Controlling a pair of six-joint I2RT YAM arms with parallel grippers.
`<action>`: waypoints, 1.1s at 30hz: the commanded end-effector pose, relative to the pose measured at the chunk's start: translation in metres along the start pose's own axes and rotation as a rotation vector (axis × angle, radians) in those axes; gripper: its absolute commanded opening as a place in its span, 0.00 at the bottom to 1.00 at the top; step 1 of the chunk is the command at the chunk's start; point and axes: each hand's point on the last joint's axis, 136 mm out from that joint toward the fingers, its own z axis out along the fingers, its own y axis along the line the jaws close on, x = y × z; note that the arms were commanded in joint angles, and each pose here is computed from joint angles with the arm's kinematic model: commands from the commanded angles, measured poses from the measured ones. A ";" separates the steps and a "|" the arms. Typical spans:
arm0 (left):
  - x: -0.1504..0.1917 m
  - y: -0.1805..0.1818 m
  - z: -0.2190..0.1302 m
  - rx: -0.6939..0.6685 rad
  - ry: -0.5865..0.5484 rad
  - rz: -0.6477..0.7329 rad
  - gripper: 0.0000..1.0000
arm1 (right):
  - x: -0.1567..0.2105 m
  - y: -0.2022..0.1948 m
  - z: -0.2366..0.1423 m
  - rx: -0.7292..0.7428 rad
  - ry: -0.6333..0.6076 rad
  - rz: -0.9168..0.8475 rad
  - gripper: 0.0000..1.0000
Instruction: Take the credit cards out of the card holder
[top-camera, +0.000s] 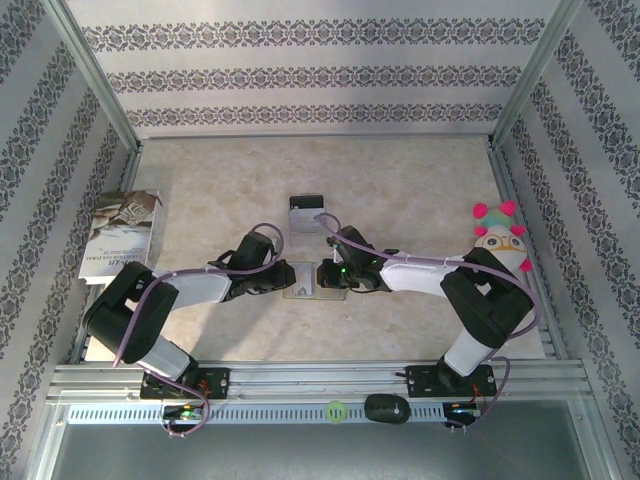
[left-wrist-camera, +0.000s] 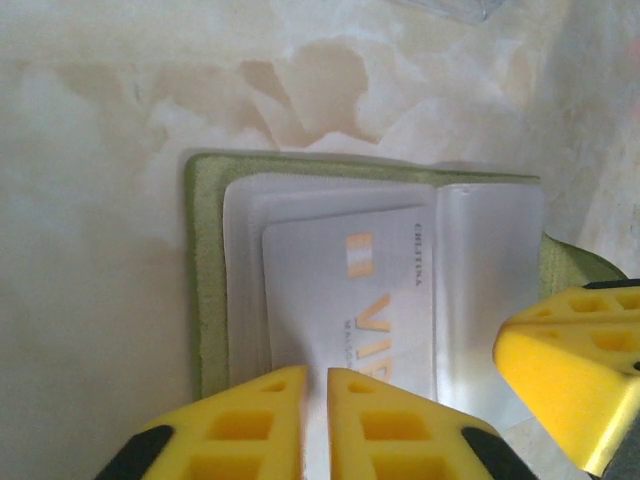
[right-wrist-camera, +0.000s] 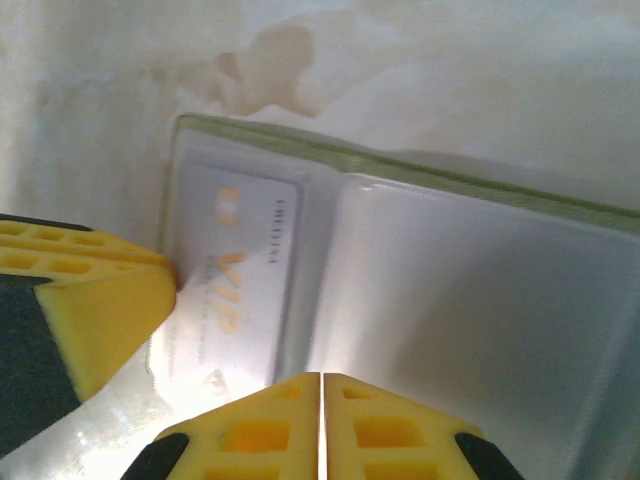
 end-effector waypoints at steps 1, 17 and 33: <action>0.007 -0.001 -0.012 -0.034 0.013 0.063 0.21 | -0.010 0.016 -0.010 -0.003 -0.040 -0.081 0.14; 0.018 0.021 0.009 -0.120 0.084 0.100 0.03 | -0.003 0.019 -0.001 -0.021 0.008 -0.121 0.17; 0.035 0.027 0.015 -0.100 0.142 0.047 0.01 | -0.004 0.007 0.001 -0.067 0.001 -0.010 0.20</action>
